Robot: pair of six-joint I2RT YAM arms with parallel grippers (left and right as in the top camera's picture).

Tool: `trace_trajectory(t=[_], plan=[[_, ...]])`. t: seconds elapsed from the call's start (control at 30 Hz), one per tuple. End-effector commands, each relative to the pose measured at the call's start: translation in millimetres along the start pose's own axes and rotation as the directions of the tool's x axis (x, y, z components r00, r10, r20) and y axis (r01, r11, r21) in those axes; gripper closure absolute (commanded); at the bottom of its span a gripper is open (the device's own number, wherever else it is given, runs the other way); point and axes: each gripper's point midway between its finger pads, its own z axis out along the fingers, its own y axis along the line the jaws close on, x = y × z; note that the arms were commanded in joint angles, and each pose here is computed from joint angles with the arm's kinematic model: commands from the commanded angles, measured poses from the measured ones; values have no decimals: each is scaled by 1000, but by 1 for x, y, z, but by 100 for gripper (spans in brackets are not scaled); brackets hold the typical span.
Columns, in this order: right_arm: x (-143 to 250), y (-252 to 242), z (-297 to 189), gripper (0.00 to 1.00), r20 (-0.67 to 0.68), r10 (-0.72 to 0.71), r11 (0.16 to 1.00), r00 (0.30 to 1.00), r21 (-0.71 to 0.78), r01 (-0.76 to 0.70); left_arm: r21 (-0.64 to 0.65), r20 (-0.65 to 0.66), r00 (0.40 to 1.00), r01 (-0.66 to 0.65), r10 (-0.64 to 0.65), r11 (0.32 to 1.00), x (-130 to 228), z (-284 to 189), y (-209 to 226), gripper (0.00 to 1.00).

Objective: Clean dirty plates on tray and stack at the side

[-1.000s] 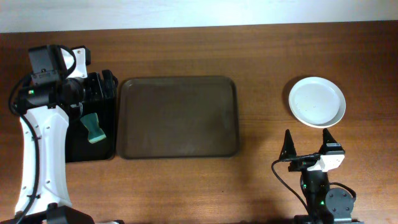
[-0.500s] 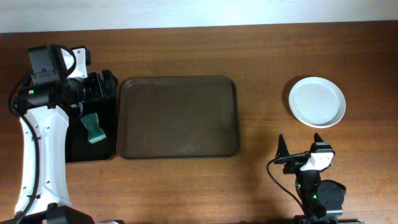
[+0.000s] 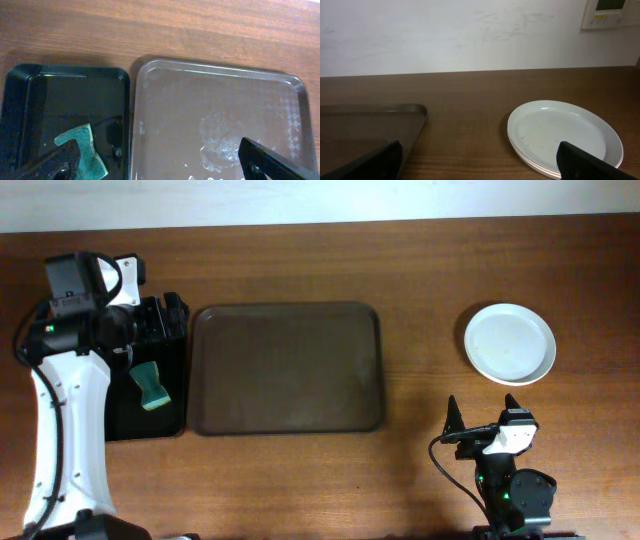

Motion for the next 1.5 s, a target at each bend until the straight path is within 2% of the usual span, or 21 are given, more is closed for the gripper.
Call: trace_trajectory(t=[0.0, 0.07, 0.13, 0.3, 0.37, 0.4, 0.5, 0.6, 0.7, 0.77, 0.9, 1.03, 1.47], plan=[[3, 1, 0, 2, -4, 3, 1000, 1000, -2, -3, -120, 102, 991, -70, 82, 990, -13, -44, 0, 1], [3, 1, 0, 2, -4, 3, 1000, 1000, -2, -3, -138, 158, 963, -196, 217, 971, -12, -72, -20, 1], [3, 1, 0, 2, -4, 3, 1000, 1000, -2, -3, -151, 243, 911, -304, 333, 941, -10, -99, -39, 1], [3, 1, 0, 2, -4, 3, 1000, 1000, -2, -3, -164, 518, 768, -342, 376, 925, 13, -146, -60, 1], [3, 1, 0, 2, -4, 3, 1000, 1000, -2, -3, -186, 585, 715, -343, 384, 921, 32, -149, -60, 1], [3, 1, 0, 2, -4, 3, 1000, 1000, -2, -3, -196, 615, 687, -342, 387, 919, 53, -145, -57, 1], [3, 1, 0, 2, -4, 3, 1000, 1000, -2, -3, -207, 662, 638, -348, 393, 914, 86, -132, -55, 1], [3, 1, 0, 2, -4, 3, 1000, 1000, -2, -3, -225, 734, 551, -354, 397, 908, 111, -111, -53, 1], [3, 1, 0, 2, -4, 3, 1000, 1000, -2, -3, -244, 776, 490, -348, 397, 905, 133, -95, -48, 1], [3, 1, 0, 2, -4, 3, 1000, 1000, -2, -3, -248, 784, 477, -346, 397, 905, 139, -90, -47, 1], [3, 1, 0, 2, -4, 3, 1000, 1000, -1, -3, -253, 763, 498, -357, 412, 899, 149, -71, -42, 1], [3, 1, 0, 2, -4, 3, 1000, 1000, -2, -3, -257, 715, 557, -353, 423, 900, 165, -39, -31, 1], [3, 1, 0, 2, -4, 3, 1000, 1000, -2, -3, -279, 700, 566, -345, 435, 896, 166, -37, -26, 1]])
